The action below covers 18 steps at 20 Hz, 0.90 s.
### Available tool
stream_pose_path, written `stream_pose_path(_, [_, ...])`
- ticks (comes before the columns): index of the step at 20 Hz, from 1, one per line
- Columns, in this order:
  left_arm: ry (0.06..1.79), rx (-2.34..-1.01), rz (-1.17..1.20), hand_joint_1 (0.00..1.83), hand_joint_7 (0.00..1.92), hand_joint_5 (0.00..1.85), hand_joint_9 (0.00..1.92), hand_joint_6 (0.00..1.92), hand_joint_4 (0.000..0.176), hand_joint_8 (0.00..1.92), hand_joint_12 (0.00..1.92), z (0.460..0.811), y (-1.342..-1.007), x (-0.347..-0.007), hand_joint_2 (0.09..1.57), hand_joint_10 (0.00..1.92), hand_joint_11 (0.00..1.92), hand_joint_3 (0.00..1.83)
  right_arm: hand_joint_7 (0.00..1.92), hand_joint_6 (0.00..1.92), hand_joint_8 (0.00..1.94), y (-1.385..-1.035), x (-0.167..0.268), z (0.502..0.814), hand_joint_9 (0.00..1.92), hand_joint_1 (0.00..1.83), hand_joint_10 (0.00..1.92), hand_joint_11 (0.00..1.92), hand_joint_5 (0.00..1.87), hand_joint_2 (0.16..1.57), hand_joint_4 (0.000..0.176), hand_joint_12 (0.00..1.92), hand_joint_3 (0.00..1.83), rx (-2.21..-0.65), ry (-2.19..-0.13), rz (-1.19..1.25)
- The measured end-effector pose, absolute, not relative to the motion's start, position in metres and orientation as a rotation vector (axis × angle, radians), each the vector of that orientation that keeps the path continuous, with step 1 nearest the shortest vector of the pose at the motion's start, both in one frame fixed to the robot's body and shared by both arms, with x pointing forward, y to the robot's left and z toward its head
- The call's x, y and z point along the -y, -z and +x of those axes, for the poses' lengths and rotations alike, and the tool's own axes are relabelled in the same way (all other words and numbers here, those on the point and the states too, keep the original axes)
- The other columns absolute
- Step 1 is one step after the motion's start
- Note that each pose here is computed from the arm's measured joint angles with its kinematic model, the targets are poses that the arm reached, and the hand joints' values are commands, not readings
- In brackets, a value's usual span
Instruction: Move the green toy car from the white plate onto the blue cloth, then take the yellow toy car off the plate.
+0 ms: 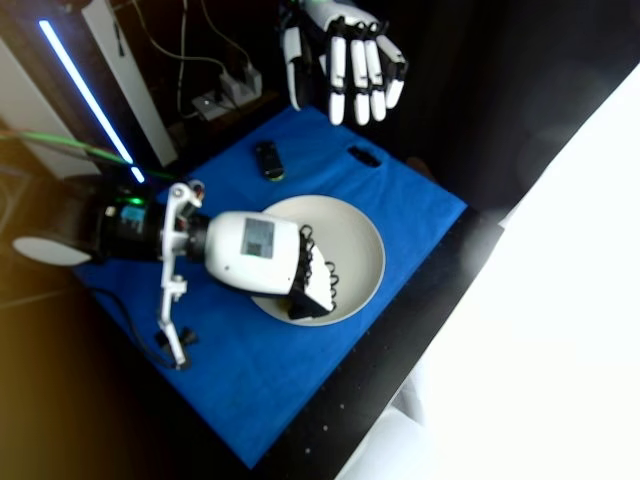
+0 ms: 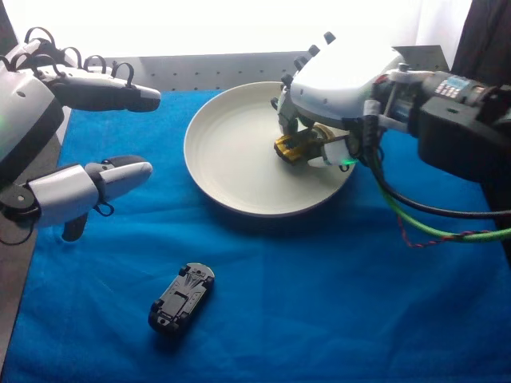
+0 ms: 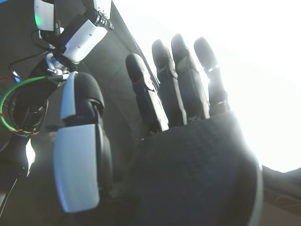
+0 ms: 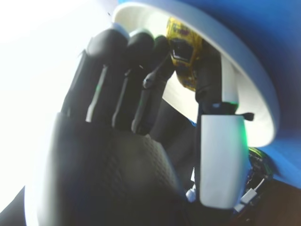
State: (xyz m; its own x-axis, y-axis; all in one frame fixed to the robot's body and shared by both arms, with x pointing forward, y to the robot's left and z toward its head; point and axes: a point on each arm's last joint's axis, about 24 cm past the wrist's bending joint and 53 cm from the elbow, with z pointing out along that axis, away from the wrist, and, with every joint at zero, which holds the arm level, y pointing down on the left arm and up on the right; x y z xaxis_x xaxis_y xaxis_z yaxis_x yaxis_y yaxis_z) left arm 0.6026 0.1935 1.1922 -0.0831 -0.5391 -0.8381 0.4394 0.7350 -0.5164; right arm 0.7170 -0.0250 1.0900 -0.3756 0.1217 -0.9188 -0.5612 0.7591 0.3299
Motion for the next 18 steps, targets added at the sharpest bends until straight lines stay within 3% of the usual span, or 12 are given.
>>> stream_pose_path(1, [0.813, -1.440, -0.090, 0.77, 0.66, 0.81, 0.53, 0.01, 0.111, 0.00, 1.21, 0.603, -1.192, -0.194, 1.13, 0.00, 0.00, 0.00, 0.90, 0.95, 1.32, -1.095, 0.028, 0.715, 0.77, 1.23, 1.35, 0.61, 0.93, 1.16, 0.000, 1.75, 0.00, -1.812, -0.755, -0.339])
stream_pose_path(3, [0.811, -1.441, -0.095, 0.75, 0.63, 0.80, 0.49, 0.00, 0.119, 0.00, 1.15, 0.603, -1.192, -0.195, 1.14, 0.00, 0.00, 0.00, 0.81, 0.94, 1.57, -1.111, 0.038, 0.713, 0.83, 1.23, 1.79, 0.81, 0.84, 1.21, 0.000, 1.90, 0.00, -1.767, -0.762, -0.326])
stream_pose_path(4, [0.812, -1.440, -0.094, 0.75, 0.61, 0.79, 0.47, 0.00, 0.101, 0.00, 1.10, 0.603, -1.192, -0.195, 1.15, 0.00, 0.00, 0.00, 1.03, 1.04, 1.78, -1.120, 0.043, 0.712, 1.15, 1.18, 1.89, 1.18, 0.92, 1.16, 0.000, 1.92, 0.00, -1.743, -0.765, -0.320])
stream_pose_path(6, [0.811, -1.440, -0.096, 0.80, 0.63, 0.80, 0.52, 0.00, 0.073, 0.01, 1.19, 0.603, -1.192, -0.195, 1.15, 0.02, 0.00, 0.00, 1.12, 1.05, 1.71, -1.138, 0.053, 0.704, 1.23, 1.17, 1.92, 1.27, 0.95, 1.13, 0.000, 1.92, 0.00, -1.698, -0.769, -0.324])
stream_pose_path(7, [0.811, -1.440, -0.096, 0.79, 0.63, 0.80, 0.52, 0.01, 0.083, 0.01, 1.18, 0.603, -1.192, -0.195, 1.14, 0.02, 0.00, 0.00, 1.15, 1.03, 1.62, -1.144, 0.056, 0.699, 1.20, 1.18, 1.87, 1.24, 0.96, 1.12, 0.000, 1.92, 0.00, -1.680, -0.772, -0.332])
stream_pose_path(9, [0.811, -1.441, -0.096, 0.78, 0.63, 0.81, 0.49, 0.00, 0.092, 0.00, 1.10, 0.603, -1.192, -0.195, 1.14, 0.01, 0.00, 0.00, 1.01, 0.99, 1.10, -1.160, 0.057, 0.684, 0.93, 1.35, 1.41, 0.94, 0.83, 1.14, 0.000, 1.71, 0.00, -1.637, -0.785, -0.366])
stream_pose_path(10, [0.810, -1.440, -0.095, 0.78, 0.64, 0.81, 0.49, 0.00, 0.098, 0.01, 1.11, 0.603, -1.192, -0.195, 1.14, 0.01, 0.00, 0.00, 1.08, 0.97, 1.08, -1.168, 0.058, 0.677, 1.06, 1.29, 1.35, 0.94, 0.88, 1.12, 0.000, 1.72, 0.00, -1.613, -0.789, -0.384])
stream_pose_path(11, [0.809, -1.441, -0.100, 0.78, 0.63, 0.82, 0.48, 0.01, 0.078, 0.00, 1.09, 0.604, -1.192, -0.196, 1.14, 0.01, 0.00, 0.00, 0.96, 0.89, 1.34, -1.179, 0.059, 0.666, 1.08, 1.26, 1.59, 0.99, 0.89, 1.15, 0.000, 1.90, 0.00, -1.583, -0.796, -0.406])
stream_pose_path(15, [0.804, -1.452, -0.108, 0.77, 0.61, 0.81, 0.45, 0.00, 0.095, 0.00, 1.01, 0.602, -1.188, -0.197, 1.14, 0.00, 0.00, 0.00, 1.04, 0.98, 1.17, -1.199, 0.066, 0.638, 1.06, 1.27, 1.43, 0.94, 0.87, 1.13, 0.000, 1.80, 0.00, -1.517, -0.803, -0.459])
stream_pose_path(16, [0.805, -1.456, -0.108, 0.82, 0.63, 0.82, 0.47, 0.01, 0.076, 0.01, 1.06, 0.602, -1.187, -0.197, 1.13, 0.01, 0.00, 0.00, 1.15, 0.82, 0.96, -1.199, 0.067, 0.630, 1.07, 1.29, 1.24, 0.82, 0.98, 1.09, 0.000, 1.64, 0.00, -1.515, -0.805, -0.473])
stream_pose_path(17, [0.805, -1.454, -0.106, 0.84, 0.64, 0.82, 0.51, 0.00, 0.060, 0.01, 1.16, 0.602, -1.187, -0.197, 1.13, 0.02, 0.00, 0.00, 1.11, 0.40, 1.06, -1.197, 0.066, 0.614, 1.02, 1.30, 1.40, 0.78, 1.20, 1.05, 0.000, 1.84, 0.00, -1.514, -0.811, -0.514])
stream_pose_path(18, [0.806, -1.452, -0.107, 0.84, 0.64, 0.82, 0.51, 0.00, 0.060, 0.01, 1.16, 0.602, -1.188, -0.197, 1.13, 0.02, 0.00, 0.00, 1.11, 0.40, 1.06, -1.198, 0.066, 0.612, 1.02, 1.30, 1.40, 0.78, 1.20, 1.05, 0.000, 1.84, 0.00, -1.510, -0.813, -0.517])
